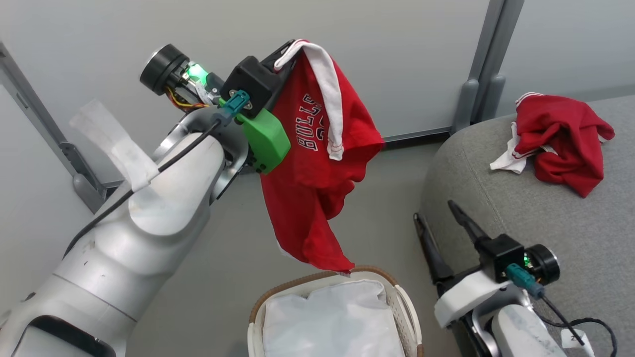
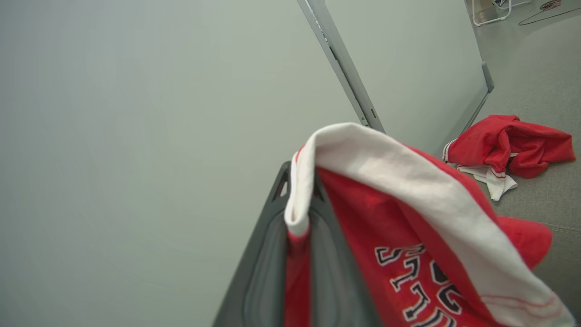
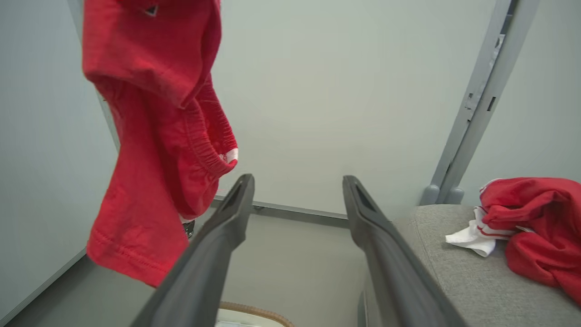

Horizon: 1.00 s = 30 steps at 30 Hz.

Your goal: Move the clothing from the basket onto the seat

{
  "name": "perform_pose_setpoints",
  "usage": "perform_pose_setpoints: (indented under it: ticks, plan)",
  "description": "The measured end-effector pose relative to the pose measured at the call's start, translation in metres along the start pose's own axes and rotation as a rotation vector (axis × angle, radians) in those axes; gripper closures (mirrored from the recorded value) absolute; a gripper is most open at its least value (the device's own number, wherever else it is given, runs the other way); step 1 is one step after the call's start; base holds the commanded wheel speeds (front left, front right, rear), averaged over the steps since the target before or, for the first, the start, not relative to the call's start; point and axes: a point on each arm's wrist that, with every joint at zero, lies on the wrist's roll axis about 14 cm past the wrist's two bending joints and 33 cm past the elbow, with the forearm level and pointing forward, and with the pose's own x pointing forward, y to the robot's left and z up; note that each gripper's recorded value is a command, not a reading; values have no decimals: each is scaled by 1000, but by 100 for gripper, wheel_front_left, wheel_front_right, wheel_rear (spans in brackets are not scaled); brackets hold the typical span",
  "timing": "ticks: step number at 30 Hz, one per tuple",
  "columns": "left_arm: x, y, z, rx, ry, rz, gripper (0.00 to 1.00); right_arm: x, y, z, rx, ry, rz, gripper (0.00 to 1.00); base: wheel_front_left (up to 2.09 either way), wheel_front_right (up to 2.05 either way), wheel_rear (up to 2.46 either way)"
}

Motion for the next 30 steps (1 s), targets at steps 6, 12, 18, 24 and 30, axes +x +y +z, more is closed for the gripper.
perform_pose_setpoints:
  ticks: [6,12,18,24,30]
  plan:
    - [5,4,37,53,-48,-7,100,1,59,-8,9,27,179,0,0,0,0]
    - [8,-1,62,75,-72,-23,100,5,103,-17,-5,61,324,0,0,0,0]
    - [12,-10,73,75,-87,-46,100,22,113,-20,-56,76,381,0,0,0,0]
    - [11,-19,80,62,-98,-67,100,49,101,-9,-117,43,358,0,0,0,0]
    - [8,-21,81,32,-102,-70,100,61,94,-14,-119,71,338,100,0,0,0]
